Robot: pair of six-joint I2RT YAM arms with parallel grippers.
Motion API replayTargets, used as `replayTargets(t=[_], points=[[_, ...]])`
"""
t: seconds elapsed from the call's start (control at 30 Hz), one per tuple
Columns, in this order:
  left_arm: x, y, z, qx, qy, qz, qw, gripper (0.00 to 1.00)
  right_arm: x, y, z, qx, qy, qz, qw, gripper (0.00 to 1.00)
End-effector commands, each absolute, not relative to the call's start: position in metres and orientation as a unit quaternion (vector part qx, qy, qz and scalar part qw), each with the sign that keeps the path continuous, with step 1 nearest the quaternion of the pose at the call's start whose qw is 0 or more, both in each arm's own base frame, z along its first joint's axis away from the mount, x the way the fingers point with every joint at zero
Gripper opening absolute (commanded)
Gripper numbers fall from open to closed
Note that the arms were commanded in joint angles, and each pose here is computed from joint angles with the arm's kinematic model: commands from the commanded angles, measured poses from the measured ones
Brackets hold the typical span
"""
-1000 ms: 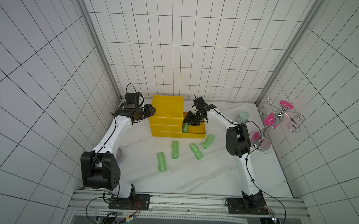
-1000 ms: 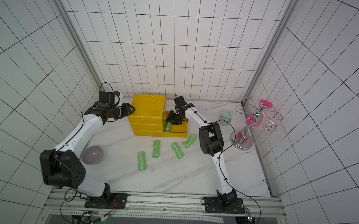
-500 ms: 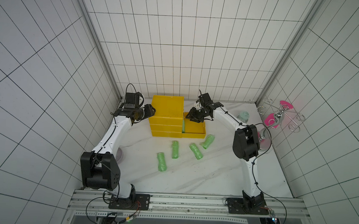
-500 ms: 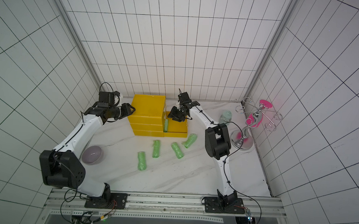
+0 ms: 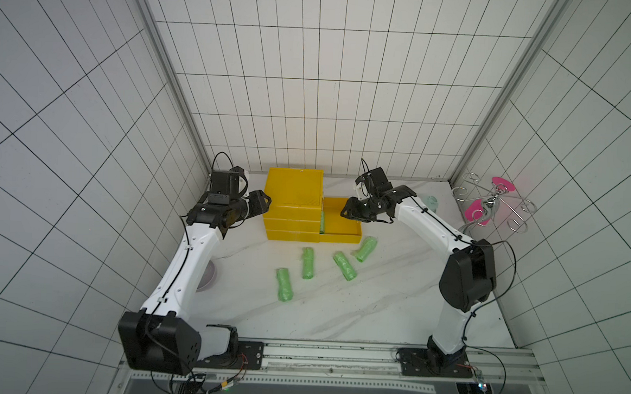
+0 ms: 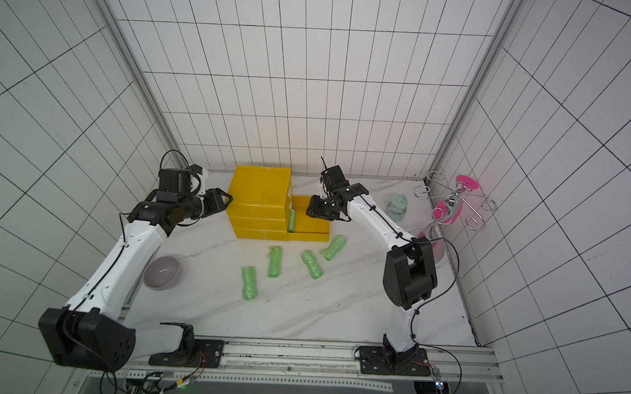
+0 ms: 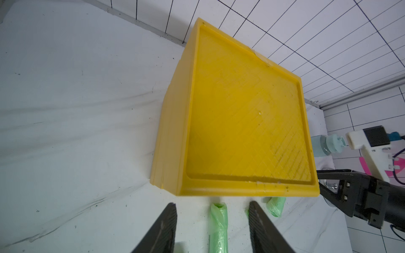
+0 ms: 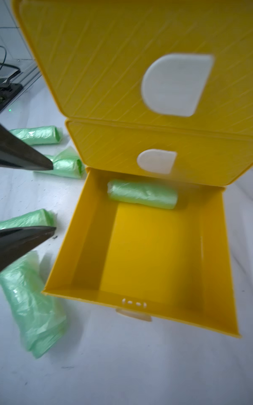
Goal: Sort the rolls of trash bags by color and place them into the drawer
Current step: Place the roll of trash bags in the drawer, then pick up the roll of trash bags from the center of the board.
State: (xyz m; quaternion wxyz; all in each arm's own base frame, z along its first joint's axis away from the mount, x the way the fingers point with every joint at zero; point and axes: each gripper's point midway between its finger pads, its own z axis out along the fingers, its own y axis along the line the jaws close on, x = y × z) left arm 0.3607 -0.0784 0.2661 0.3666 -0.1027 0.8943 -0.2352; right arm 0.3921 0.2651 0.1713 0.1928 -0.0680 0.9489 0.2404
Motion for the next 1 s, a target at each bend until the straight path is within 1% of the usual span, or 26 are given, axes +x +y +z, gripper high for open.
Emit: replayTargets(t=[0.0,0.13,0.27,0.43,0.6,0.77,0.83,0.9,0.97], points=[[0.335,-0.082,0.25,-0.109,0.904,-0.23,0.344,0.53,0.36,0.254,0.146,-0.106,0.961,0.186,0.177,0.47],[0.305,-0.09,0.237,-0.114,0.904,-0.25,0.328,0.53,0.332,0.25,0.12,-0.124,0.966,0.161,0.157,0.48],[0.28,-0.098,0.221,-0.124,0.904,-0.264,0.312,0.53,0.309,0.25,0.092,-0.139,0.97,0.151,0.133,0.52],[0.251,-0.121,0.192,-0.119,0.911,-0.273,0.284,0.54,0.29,0.259,0.062,-0.153,0.972,0.145,0.106,0.56],[0.235,-0.136,0.166,-0.118,0.917,-0.282,0.255,0.54,0.288,0.263,0.041,-0.155,0.975,0.128,0.094,0.57],[0.231,-0.138,0.164,-0.114,0.918,-0.281,0.256,0.54,0.294,0.26,0.027,-0.15,0.979,0.104,0.089,0.57],[0.232,-0.138,0.166,-0.113,0.917,-0.281,0.259,0.54,0.295,0.259,0.022,-0.148,0.98,0.097,0.085,0.56],[0.233,-0.139,0.168,-0.112,0.917,-0.281,0.26,0.54,0.295,0.259,0.019,-0.146,0.981,0.096,0.084,0.52],[0.235,-0.139,0.169,-0.111,0.917,-0.28,0.26,0.54,0.295,0.261,0.018,-0.143,0.981,0.099,0.082,0.41]])
